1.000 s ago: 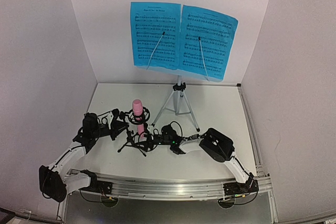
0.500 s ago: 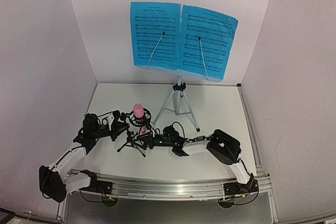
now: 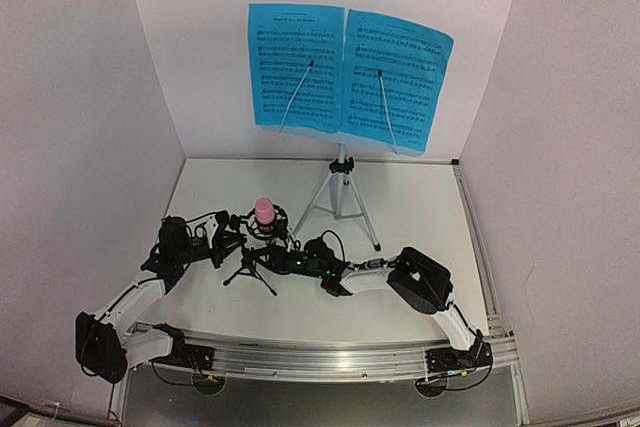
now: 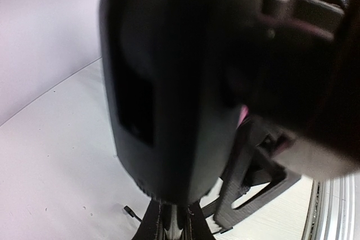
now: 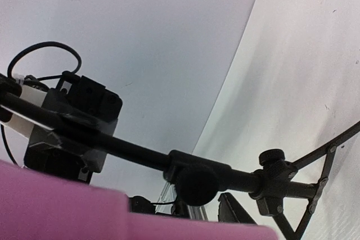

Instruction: Pack up the instrument practice props

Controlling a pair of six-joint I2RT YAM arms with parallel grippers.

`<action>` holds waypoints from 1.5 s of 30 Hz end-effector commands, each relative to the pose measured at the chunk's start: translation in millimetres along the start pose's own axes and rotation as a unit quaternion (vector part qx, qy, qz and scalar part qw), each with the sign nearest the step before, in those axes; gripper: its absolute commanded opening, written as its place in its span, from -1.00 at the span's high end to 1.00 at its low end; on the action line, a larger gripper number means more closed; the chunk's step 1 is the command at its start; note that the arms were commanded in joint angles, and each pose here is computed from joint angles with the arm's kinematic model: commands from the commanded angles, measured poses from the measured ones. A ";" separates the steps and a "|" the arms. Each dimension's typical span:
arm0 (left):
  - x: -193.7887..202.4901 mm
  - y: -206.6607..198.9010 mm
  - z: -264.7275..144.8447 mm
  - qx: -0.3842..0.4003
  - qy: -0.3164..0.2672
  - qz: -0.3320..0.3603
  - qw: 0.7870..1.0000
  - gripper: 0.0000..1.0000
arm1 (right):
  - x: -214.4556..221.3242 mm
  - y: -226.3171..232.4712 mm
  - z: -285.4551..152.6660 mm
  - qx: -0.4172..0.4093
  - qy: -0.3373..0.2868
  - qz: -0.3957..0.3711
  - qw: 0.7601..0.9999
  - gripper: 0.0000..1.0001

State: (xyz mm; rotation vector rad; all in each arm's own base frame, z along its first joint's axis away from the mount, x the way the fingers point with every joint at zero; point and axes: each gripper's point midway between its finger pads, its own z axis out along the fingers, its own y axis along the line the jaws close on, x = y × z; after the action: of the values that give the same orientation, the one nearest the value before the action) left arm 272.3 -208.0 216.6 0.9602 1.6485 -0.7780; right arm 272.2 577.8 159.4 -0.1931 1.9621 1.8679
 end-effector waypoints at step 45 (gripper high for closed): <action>52.0 -10.6 10.3 0.036 0.059 -0.008 0.998 0.52 | -17.6 -15.8 9.5 -0.002 -0.018 0.025 1.000 0.50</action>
State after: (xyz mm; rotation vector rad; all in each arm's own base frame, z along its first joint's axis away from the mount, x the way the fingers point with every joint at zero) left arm 275.6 -211.4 199.1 1.0083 1.6174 -0.7743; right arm 292.6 583.2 152.7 -0.0844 1.9646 1.9172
